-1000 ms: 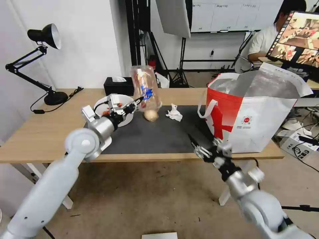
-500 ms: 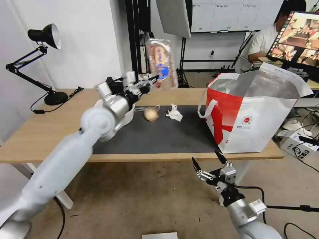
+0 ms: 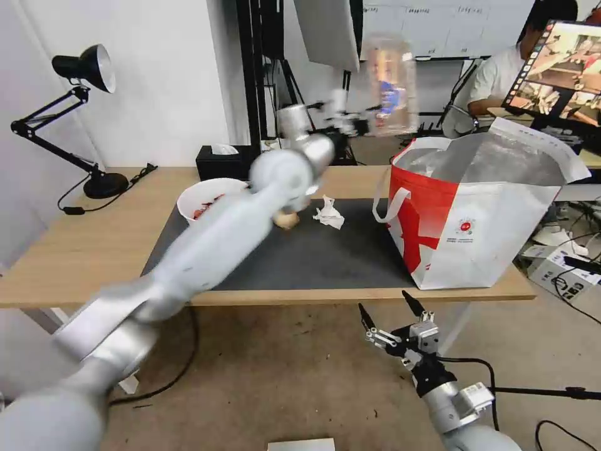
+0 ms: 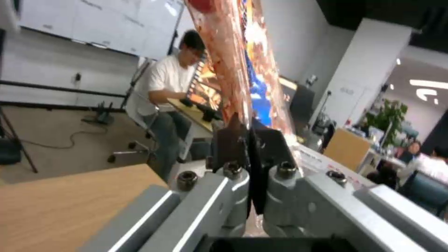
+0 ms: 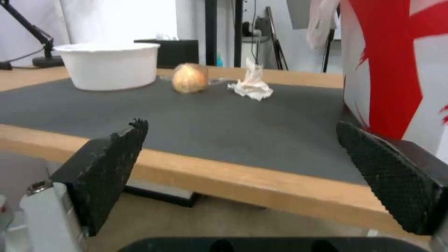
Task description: Pick up the trash from the table and place it into the takeout bag.
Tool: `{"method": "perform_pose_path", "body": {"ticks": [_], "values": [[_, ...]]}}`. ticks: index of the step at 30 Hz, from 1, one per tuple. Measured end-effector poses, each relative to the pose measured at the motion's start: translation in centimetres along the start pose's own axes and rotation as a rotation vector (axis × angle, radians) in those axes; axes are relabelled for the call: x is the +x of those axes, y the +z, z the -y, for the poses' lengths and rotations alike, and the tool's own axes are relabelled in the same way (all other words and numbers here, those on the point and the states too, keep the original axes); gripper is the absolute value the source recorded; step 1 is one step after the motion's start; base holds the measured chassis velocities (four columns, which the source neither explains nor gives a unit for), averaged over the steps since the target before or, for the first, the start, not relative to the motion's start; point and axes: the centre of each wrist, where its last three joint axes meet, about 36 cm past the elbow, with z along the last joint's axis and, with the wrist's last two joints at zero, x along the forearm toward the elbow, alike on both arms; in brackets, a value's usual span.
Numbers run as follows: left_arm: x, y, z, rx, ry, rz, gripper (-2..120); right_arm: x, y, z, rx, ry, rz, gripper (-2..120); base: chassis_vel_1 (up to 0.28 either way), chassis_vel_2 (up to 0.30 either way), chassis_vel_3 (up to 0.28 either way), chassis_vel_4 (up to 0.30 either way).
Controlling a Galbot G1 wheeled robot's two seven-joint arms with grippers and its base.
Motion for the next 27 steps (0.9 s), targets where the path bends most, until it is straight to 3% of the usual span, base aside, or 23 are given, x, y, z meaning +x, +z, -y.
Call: {"method": "perform_pose_path", "body": {"ticks": [1,2,5,9,22,24,27], "values": [[-1.7,1.1,1.5,-0.024,0.013,-0.018,0,0.1,0.3,-0.1,-0.001,-0.001,-0.007,100,0.000,0.000,0.000,0.000],[-1.7,1.1,1.5,-0.024,0.013,-0.018,0,0.1,0.3,-0.1,-0.001,-0.001,-0.007,100,0.000,0.000,0.000,0.000],[-3.9,3.7,3.8,-0.112,0.047,-0.065,0,0.0,0.6,0.1,0.001,0.000,-0.013,100,0.000,0.000,0.000,0.000],[-4.0,5.2,4.1,-0.168,0.074,-0.098,0,-0.2,0.8,-0.1,-0.004,-0.002,-0.014,100,0.000,0.000,0.000,0.000],[-3.3,6.1,3.8,-0.144,0.100,-0.121,0,0.0,1.3,-0.3,0.005,-0.017,-0.019,100,0.000,0.000,0.000,0.000],[-3.2,6.2,4.0,-0.133,0.106,-0.123,3,0.0,1.3,-0.3,0.005,-0.016,-0.019,100,0.000,0.000,0.000,0.000],[-3.0,6.1,4.3,-0.114,0.120,-0.125,16,0.0,1.3,-0.3,0.004,-0.016,-0.019,100,0.000,0.000,0.000,0.000]]}}
